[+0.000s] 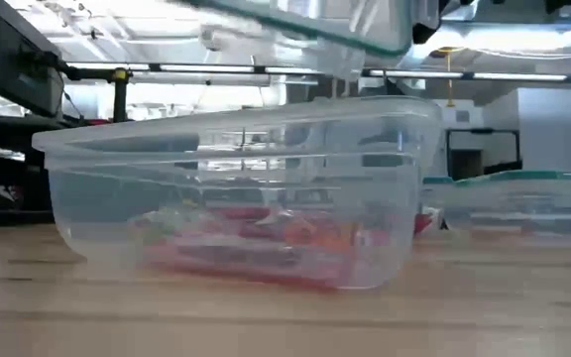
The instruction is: Sort candy
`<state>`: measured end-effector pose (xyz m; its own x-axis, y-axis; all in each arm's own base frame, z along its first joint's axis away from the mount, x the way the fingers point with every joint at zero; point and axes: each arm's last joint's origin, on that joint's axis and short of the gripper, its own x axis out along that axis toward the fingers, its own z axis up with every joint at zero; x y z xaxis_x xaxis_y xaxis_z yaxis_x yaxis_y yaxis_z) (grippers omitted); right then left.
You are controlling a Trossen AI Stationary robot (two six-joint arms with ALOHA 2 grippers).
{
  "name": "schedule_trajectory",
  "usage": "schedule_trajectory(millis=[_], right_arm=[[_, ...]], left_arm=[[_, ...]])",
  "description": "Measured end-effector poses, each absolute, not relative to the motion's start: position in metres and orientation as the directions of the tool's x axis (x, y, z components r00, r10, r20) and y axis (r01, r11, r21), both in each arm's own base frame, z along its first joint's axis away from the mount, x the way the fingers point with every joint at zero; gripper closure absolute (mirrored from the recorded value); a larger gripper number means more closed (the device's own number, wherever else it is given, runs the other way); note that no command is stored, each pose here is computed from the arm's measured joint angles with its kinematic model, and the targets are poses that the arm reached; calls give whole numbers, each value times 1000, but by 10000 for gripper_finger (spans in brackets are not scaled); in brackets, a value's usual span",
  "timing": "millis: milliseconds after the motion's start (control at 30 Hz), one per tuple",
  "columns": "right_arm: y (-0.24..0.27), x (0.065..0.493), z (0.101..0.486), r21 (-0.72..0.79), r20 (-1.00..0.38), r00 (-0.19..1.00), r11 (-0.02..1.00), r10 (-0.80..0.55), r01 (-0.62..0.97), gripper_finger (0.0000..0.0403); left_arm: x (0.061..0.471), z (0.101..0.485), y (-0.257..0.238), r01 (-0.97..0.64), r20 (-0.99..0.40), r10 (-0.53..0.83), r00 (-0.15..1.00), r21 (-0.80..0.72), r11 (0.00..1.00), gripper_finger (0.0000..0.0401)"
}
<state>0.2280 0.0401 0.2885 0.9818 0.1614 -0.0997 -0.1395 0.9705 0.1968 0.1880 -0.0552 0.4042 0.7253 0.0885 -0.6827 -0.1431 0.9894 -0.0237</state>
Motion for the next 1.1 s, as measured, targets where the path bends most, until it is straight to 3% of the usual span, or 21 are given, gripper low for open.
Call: schedule_trajectory(millis=[433,800,867,1000,1100], right_arm=[[37,228,289,168,-101,989,982,108,-90,387],[37,228,289,153,-99,989,984,107,-91,387],[37,228,289,149,-96,990,984,108,-93,387],[38,228,289,147,-97,985,981,143,-127,373],[39,228,289,147,-97,982,978,163,-148,358]], left_arm=[[195,385,-89,-96,-608,9,794,-111,989,289],[217,372,-97,-114,-513,41,858,-111,987,291],[221,369,-100,-108,-515,42,856,-99,989,306],[224,365,-101,-107,-534,44,845,-87,990,380],[225,365,-102,-102,-530,40,847,-88,991,388]])
